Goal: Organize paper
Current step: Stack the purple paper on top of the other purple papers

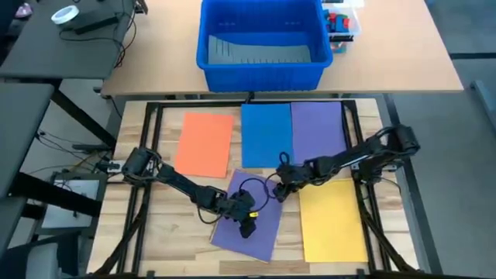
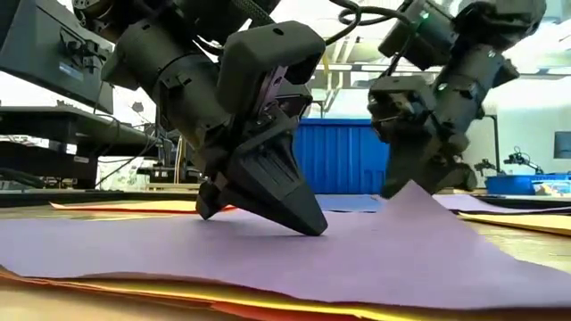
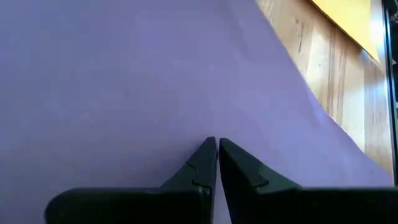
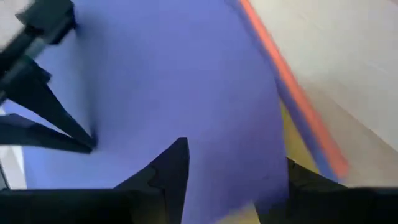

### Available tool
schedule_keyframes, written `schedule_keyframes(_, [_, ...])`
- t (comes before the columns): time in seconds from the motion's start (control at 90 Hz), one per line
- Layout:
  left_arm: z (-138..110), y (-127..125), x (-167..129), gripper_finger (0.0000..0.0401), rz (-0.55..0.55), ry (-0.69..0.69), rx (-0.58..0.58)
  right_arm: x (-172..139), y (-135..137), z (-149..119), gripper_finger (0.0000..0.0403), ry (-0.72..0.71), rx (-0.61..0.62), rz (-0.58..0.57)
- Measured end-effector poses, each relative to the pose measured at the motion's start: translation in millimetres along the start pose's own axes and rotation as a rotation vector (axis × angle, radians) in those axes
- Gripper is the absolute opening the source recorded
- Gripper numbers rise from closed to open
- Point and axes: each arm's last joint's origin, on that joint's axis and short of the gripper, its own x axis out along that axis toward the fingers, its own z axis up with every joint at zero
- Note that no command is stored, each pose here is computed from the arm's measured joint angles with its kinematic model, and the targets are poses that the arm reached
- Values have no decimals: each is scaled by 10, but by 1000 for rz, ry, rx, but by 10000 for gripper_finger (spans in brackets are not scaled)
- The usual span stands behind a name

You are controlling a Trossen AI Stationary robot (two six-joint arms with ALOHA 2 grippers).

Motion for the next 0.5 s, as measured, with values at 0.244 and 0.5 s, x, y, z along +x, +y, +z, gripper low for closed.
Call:
schedule_keyframes(0.244, [14,-20,-31,6,-24,14,12,-124,14,2,9,82,-127,-80])
schedule_keyframes(0.5, [248,-174,-458,6,-103,20,119,-892,78,294,0,116,-238,-184])
